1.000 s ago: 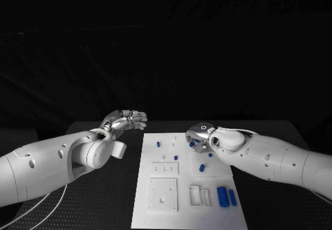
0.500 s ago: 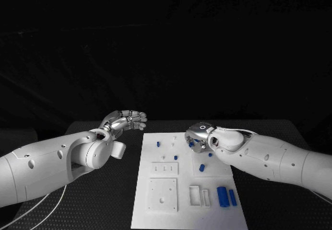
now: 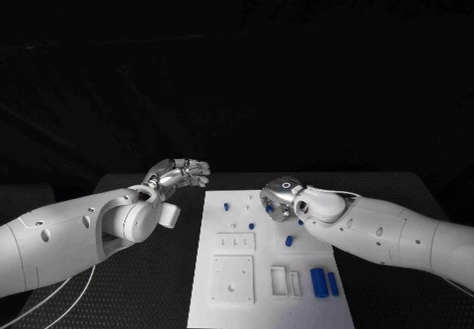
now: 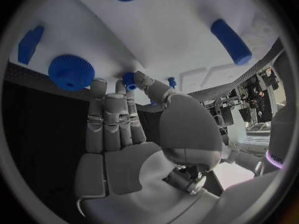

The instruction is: Assemble the parts on the task board

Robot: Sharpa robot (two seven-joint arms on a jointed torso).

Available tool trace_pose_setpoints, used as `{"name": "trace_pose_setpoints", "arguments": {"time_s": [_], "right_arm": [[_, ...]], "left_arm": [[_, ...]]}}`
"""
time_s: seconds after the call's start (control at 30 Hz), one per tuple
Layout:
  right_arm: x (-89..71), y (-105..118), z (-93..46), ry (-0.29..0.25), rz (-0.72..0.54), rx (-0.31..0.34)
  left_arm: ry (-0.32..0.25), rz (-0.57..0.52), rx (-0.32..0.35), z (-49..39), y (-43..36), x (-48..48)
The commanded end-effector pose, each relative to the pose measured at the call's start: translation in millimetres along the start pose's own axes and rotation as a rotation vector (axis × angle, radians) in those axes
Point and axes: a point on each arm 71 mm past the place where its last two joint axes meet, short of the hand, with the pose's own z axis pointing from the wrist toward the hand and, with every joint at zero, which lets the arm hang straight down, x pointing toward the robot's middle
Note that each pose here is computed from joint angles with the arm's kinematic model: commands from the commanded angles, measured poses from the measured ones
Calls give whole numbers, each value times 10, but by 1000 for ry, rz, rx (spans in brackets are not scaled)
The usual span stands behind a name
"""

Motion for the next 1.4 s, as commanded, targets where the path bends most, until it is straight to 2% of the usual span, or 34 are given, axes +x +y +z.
{"name": "trace_pose_setpoints", "arguments": {"time_s": [0.03,0.43,0.67,0.9,1.4], "right_arm": [[-73,5,12,-68,-21,38],[-211,168,161,-165,-25,53],[-221,218,271,-164,-36,51],[-239,233,302,-177,-43,55],[-241,250,348,-170,-53,53]], "left_arm": [[12,-7,7,7,-13,8],[14,-7,8,24,-13,28],[24,-9,11,56,-19,79],[27,-9,12,49,-35,86],[33,-7,24,65,-101,108]]}}
